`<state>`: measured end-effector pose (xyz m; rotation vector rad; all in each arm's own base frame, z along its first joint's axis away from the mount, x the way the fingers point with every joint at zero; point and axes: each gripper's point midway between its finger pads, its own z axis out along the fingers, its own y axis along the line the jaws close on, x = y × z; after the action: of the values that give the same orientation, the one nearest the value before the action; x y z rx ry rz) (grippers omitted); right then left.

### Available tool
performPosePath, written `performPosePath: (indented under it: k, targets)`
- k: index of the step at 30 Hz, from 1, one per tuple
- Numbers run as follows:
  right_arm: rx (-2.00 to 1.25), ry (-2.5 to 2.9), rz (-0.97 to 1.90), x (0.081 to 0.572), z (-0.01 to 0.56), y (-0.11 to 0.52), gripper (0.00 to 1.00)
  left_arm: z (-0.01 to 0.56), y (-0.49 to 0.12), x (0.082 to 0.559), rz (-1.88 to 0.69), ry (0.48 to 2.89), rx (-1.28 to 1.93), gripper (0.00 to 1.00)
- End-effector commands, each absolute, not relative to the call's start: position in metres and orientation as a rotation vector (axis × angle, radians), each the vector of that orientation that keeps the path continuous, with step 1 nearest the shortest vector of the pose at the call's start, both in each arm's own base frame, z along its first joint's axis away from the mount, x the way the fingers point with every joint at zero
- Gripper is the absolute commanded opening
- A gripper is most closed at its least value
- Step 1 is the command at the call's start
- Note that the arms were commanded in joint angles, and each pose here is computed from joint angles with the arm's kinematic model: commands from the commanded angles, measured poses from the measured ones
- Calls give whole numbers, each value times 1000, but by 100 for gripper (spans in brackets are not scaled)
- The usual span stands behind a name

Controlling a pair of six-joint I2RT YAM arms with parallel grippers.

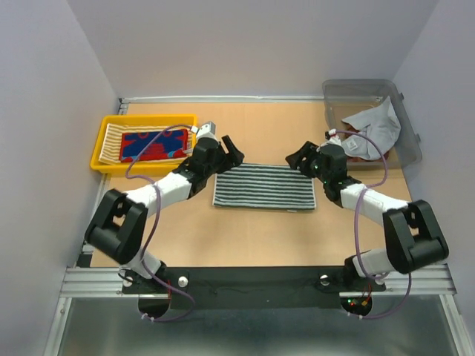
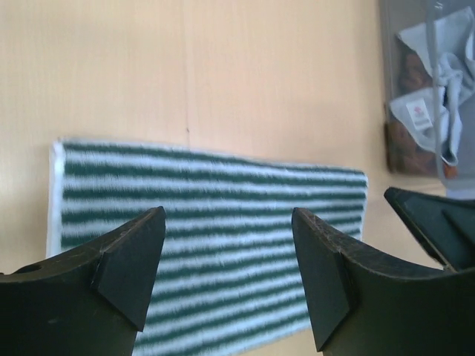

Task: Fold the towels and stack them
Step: Fold the towel, then neatly place the folded towel into the bin

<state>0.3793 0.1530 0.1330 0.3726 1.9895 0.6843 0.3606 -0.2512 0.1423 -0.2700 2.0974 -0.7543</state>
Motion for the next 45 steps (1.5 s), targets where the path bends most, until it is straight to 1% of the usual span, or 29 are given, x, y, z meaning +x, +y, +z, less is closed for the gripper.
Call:
performPosePath:
  k: [1, 3, 7, 11, 13, 16, 17, 21, 22, 23, 24, 25, 26, 27, 28, 29, 30, 31, 33, 34, 35, 37, 38, 39, 40, 44, 45]
  targets:
    - [396, 1848, 743, 415, 148, 161, 65, 132, -259, 402, -753, 2060, -240, 77]
    - [440, 1874, 692, 423, 122, 155, 65, 125, -262, 412, -771, 2064, -240, 76]
    - [512, 1950, 636, 420, 72, 138, 64, 78, -245, 424, -723, 2142, -310, 73]
    - [545, 1980, 563, 412, 47, 116, 64, 58, -236, 419, -693, 2168, -321, 72]
    - [501, 1982, 555, 411, 50, 114, 64, 58, -233, 418, -685, 2167, -322, 72]
    - [375, 1998, 594, 412, 76, 127, 65, 84, -234, 419, -699, 2116, -288, 72]
    - [351, 1985, 601, 413, 93, 129, 66, 91, -233, 419, -702, 2104, -282, 73]
    - [199, 2065, 553, 403, 123, 140, 66, 137, -234, 413, -734, 2041, -244, 80]
    - [144, 2081, 561, 397, 128, 153, 66, 147, -231, 413, -729, 2025, -244, 83]
    - [97, 2093, 574, 392, 132, 161, 66, 176, -229, 410, -740, 1970, -235, 84]
    - [46, 2128, 564, 383, 132, 168, 66, 181, -223, 405, -711, 1984, -230, 85]
    - [-33, 2127, 588, 375, 141, 190, 65, 190, -215, 404, -672, 1971, -242, 85]
    - [-82, 2133, 587, 369, 144, 203, 64, 211, -203, 402, -634, 1931, -258, 85]
    - [-127, 2151, 547, 364, 141, 211, 61, 216, -193, 398, -588, 1957, -265, 85]
    - [-226, 2190, 554, 344, 133, 238, 58, 225, -183, 396, -545, 1949, -252, 85]
    - [-272, 2191, 555, 340, 140, 254, 55, 245, -165, 394, -509, 1906, -277, 86]
    - [-303, 2198, 545, 337, 139, 266, 55, 244, -152, 388, -463, 1933, -285, 87]
    - [-381, 2201, 570, 329, 138, 296, 53, 258, -130, 384, -411, 1899, -291, 88]
    - [-450, 2201, 557, 321, 133, 323, 50, 257, -105, 374, -323, 1916, -297, 88]
    - [-511, 2219, 548, 311, 118, 342, 48, 267, -90, 368, -276, 1884, -315, 88]
    - [-527, 2197, 555, 314, 124, 357, 46, 267, -73, 365, -211, 1879, -316, 88]
    - [-587, 2202, 558, 307, 114, 380, 45, 254, -51, 354, -120, 1896, -340, 89]
    - [-617, 2235, 538, 306, 93, 389, 44, 258, -43, 347, -102, 1875, -344, 89]
    - [-632, 2222, 544, 309, 95, 401, 42, 245, -34, 342, -62, 1887, -349, 89]
    - [-652, 2230, 538, 306, 86, 410, 41, 241, -30, 339, -47, 1882, -356, 89]
    - [-689, 2309, 488, 302, 40, 417, 40, 223, -24, 331, -36, 1887, -368, 89]
    - [-697, 2334, 483, 298, 30, 414, 39, 227, -24, 332, -34, 1887, -368, 89]
